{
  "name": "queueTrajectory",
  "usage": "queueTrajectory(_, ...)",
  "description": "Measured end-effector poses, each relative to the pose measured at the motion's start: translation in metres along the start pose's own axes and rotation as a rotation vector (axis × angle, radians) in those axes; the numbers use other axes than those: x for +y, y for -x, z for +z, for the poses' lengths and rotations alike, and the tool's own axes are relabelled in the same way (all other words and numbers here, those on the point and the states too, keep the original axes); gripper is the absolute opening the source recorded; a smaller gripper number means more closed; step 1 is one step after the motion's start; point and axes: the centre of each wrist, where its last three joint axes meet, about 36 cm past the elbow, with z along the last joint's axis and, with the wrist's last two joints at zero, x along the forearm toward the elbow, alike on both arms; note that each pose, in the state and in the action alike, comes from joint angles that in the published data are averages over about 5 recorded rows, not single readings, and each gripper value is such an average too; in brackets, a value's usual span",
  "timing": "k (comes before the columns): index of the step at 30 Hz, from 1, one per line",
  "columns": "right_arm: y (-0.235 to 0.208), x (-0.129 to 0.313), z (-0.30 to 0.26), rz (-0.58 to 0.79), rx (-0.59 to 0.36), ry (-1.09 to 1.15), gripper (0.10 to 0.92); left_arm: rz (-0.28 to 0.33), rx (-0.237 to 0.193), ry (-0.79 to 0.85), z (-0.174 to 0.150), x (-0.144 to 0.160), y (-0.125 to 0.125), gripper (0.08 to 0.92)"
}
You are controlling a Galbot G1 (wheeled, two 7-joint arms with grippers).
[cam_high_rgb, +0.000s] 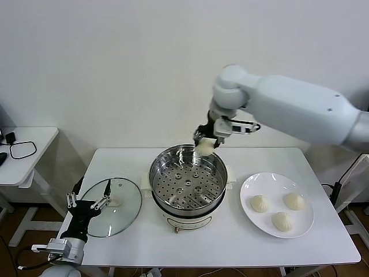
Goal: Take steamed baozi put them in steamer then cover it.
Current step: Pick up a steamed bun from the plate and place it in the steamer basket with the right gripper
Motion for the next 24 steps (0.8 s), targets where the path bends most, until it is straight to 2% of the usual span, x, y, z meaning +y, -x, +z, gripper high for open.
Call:
queueTrajectory(10,0.061,-0.022,0.008,0.01,-0.047,-0.044,0.662,-0.016,0.023,0.006,0.008,0.009,-0.002,0.823)
queueTrajectory(20,0.095,-0.02,0.012,0.009,-0.066,-0.013,0.662,-0.025,0.027,0.01,0.01,0.014,-0.003,0.823)
queueTrajectory(24,0.099,-0.019,0.012,0.015,-0.067,-0.001,0.728,-0.027,0.028,0.01,0.01,0.015,-0.004,0.823)
